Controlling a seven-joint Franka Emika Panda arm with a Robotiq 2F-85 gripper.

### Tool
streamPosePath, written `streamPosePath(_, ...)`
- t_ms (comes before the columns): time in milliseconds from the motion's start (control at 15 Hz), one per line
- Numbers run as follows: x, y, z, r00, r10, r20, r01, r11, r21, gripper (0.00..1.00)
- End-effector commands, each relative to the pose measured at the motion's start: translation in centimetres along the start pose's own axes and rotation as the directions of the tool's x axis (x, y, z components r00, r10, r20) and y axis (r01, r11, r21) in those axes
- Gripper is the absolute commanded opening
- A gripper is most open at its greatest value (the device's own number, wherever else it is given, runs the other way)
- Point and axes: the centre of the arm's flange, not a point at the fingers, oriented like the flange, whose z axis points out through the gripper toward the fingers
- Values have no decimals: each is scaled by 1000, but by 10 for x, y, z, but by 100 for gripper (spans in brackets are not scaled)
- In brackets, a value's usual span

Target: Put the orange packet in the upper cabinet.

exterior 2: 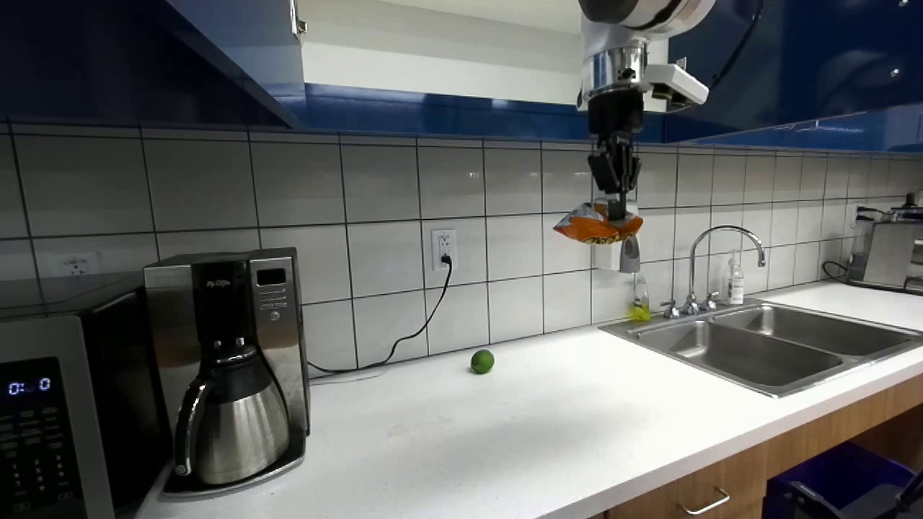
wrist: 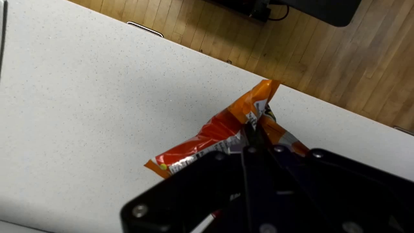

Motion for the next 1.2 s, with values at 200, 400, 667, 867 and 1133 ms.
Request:
streamPosePath(200, 2, -16, -85, 999, -1, -33, -1, 998, -57, 0)
streamPosePath(400, 4, -18, -119, 998, 4, -70, -9, 997, -77, 0)
streamPosePath(667, 3, -22, -162, 993, 1, -116, -14, 993, -114, 0)
streamPosePath(867, 6, -24, -188, 990, -7, -138, -13, 990, -143, 0)
streamPosePath(1133, 17, -20, -220, 984, -19, -175, -13, 983, -183, 0)
